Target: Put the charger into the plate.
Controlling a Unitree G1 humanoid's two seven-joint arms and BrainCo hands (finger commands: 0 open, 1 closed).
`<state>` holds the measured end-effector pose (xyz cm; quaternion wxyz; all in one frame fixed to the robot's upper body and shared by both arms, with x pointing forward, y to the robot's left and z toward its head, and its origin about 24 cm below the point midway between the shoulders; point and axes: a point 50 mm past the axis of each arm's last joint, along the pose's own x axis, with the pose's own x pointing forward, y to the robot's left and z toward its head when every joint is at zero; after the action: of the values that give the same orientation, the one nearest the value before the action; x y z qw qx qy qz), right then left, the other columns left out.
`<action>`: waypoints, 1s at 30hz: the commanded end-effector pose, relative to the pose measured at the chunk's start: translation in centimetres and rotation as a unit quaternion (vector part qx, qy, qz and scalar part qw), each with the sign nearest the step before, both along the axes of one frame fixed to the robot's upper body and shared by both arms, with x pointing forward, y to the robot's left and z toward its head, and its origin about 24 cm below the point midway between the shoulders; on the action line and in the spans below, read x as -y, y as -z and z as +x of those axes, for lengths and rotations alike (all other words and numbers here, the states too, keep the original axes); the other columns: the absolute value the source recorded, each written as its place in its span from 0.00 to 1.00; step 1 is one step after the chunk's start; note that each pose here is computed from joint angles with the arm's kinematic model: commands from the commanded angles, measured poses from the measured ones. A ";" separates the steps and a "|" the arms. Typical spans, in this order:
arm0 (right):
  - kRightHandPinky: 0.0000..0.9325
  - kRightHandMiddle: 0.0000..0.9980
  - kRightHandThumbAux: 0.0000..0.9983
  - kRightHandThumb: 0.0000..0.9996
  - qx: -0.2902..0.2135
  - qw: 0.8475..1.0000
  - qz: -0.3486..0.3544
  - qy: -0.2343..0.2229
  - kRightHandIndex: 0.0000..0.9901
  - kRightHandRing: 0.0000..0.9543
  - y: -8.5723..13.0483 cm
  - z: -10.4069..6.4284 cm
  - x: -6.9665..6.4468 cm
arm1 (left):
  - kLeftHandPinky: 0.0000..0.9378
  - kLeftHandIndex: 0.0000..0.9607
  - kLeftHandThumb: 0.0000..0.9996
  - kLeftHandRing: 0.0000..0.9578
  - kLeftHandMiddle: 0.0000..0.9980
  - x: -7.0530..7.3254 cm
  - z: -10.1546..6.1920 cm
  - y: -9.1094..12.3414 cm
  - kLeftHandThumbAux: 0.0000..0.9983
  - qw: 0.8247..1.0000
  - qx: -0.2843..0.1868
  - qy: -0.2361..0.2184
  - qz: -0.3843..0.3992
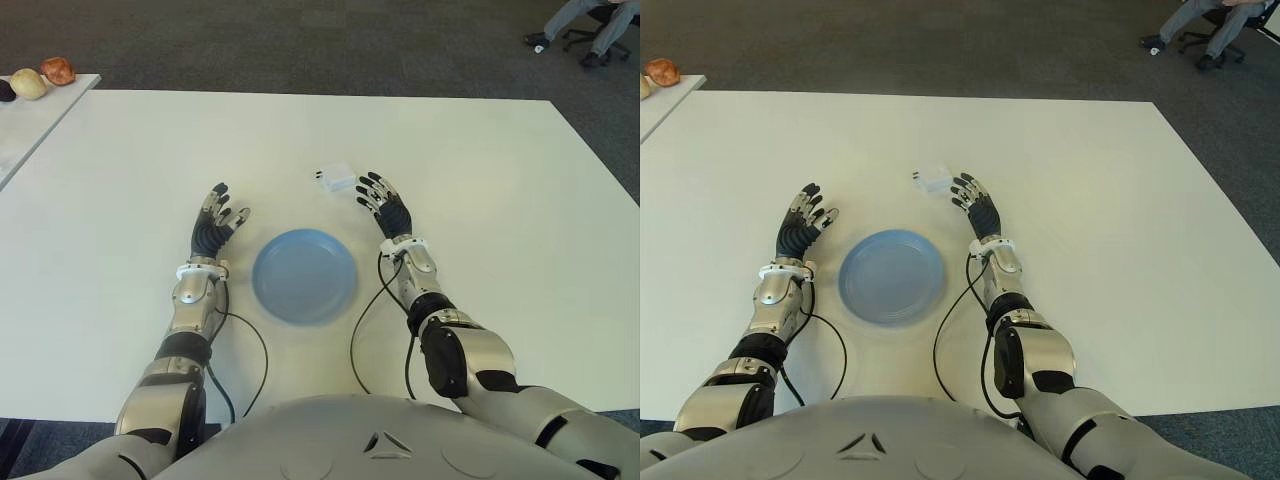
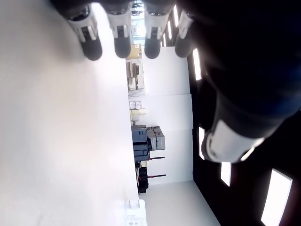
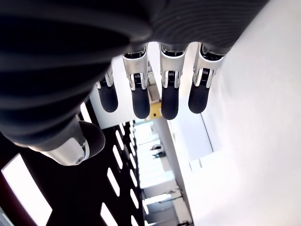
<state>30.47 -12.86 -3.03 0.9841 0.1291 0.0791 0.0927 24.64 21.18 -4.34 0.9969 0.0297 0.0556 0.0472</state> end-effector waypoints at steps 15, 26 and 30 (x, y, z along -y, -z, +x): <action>0.21 0.19 0.62 0.02 -0.079 0.996 -0.015 0.043 0.15 0.18 3.5 -3.3 1.0 | 0.06 0.01 0.00 0.03 0.03 0.3 -2.8 3.9 0.70 0.994 -0.110 -0.012 -0.021; 0.21 0.15 0.72 0.12 0.137 0.968 -0.154 0.141 0.10 0.17 -4.5 0.3 0.7 | 0.07 0.01 0.00 0.04 0.04 0.5 -2.6 3.9 0.70 0.994 -0.106 -0.007 -0.019; 0.16 0.12 0.71 0.17 0.230 0.929 -0.242 0.159 0.08 0.13 -8.3 1.8 0.8 | 0.05 0.01 0.00 0.03 0.03 0.6 -2.4 4.0 0.69 0.993 -0.113 -0.005 -0.017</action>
<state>30.84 -13.82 1.88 0.9941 -0.0597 -0.0746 -0.0511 25.44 21.28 -4.34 0.9968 0.0308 0.0559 0.0478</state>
